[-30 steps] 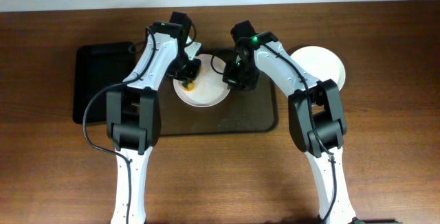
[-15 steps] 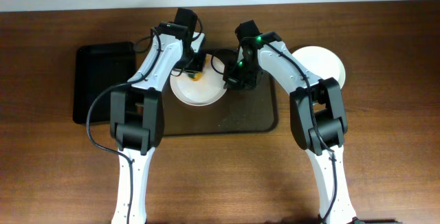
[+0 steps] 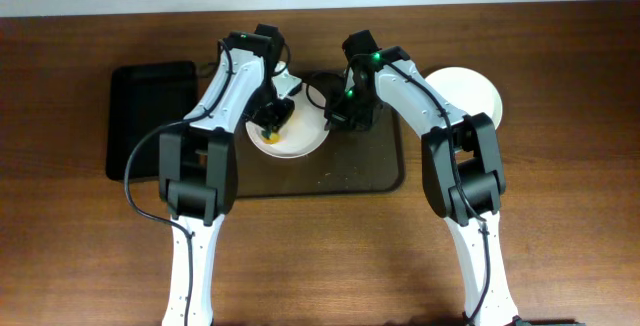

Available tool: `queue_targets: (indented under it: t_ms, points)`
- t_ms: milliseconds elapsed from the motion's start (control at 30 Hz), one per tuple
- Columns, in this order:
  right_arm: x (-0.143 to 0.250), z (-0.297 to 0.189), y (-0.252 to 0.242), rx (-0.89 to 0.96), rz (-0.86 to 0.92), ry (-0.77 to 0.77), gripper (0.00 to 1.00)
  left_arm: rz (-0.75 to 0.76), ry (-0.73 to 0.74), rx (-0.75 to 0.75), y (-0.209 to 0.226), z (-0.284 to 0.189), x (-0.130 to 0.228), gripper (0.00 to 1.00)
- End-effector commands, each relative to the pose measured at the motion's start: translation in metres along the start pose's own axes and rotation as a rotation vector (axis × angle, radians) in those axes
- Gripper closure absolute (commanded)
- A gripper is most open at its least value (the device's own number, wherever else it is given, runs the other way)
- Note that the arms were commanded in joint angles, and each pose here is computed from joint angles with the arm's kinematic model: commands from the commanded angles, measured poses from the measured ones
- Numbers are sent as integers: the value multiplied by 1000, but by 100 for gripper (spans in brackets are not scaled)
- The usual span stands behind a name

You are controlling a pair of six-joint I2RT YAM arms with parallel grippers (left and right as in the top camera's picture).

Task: Clean dirty plates on tray and stack at the side
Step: 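Scrub the last plate with the sponge in the left gripper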

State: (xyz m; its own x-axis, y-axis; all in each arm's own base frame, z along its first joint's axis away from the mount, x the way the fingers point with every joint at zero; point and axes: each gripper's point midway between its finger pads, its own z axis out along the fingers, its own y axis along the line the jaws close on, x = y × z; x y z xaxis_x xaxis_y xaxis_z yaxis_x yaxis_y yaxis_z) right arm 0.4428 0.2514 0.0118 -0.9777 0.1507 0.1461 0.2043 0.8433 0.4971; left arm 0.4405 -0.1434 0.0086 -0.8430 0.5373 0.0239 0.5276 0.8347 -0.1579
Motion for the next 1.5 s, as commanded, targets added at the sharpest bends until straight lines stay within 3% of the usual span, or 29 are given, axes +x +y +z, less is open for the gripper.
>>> queue_targets:
  t_ms: [0,100,167,233,367,400,433,500,567,633,700,800,867,967,1000,1067,1167,1300,1400,1467]
  points:
    - [5,1,-1,-21,-15,33,96,156,-124,176,-32,12,-27,100]
    - [5,1,-1,-21,-15,33,96,121,-232,139,-23,8,-55,100]
    - [5,1,-1,-21,-16,33,96,-11,-269,13,4,7,-68,100]
    - [5,1,-1,-21,-16,33,96,-267,-243,-252,55,2,-58,100]
    - [5,1,-1,-21,-17,33,96,-520,-224,-494,100,-12,-33,99]
    - [5,1,-1,-21,-16,33,96,-517,-198,-475,96,-9,-28,99]
    - [5,1,-1,-20,-16,33,96,-488,-151,-422,85,-3,-21,93]
    - [5,1,-1,-21,-16,33,96,-287,-3,-198,38,12,-1,100]
    - [5,1,-1,-20,-17,33,96,-173,79,-25,6,14,16,100]
    - [6,1,-1,-20,-23,34,96,-7,54,207,-34,11,15,100]
    - [6,1,-1,-20,-23,34,96,22,-10,287,-46,8,2,100]
    - [7,1,-2,-17,-19,39,96,-17,-125,247,-35,8,-27,100]
    - [7,1,-2,-16,-19,40,96,-254,-205,66,13,8,-48,100]
    - [7,1,-2,-16,-18,41,96,-571,-158,-236,83,3,-18,100]
    - [7,1,-2,-16,-18,41,96,-602,-122,-254,90,2,-5,100]
    - [7,1,-2,-16,-18,41,96,-591,-31,-232,82,5,15,100]
    - [8,1,-3,-14,-16,43,96,-458,124,-69,44,7,42,100]
    - [8,1,-3,-14,-16,44,96,-136,-51,367,-22,-2,4,100]
    - [8,1,-3,-14,-20,44,96,-86,-203,415,-24,-9,-29,100]
    - [8,1,-3,-14,-20,44,96,-208,-230,293,2,-3,-41,100]
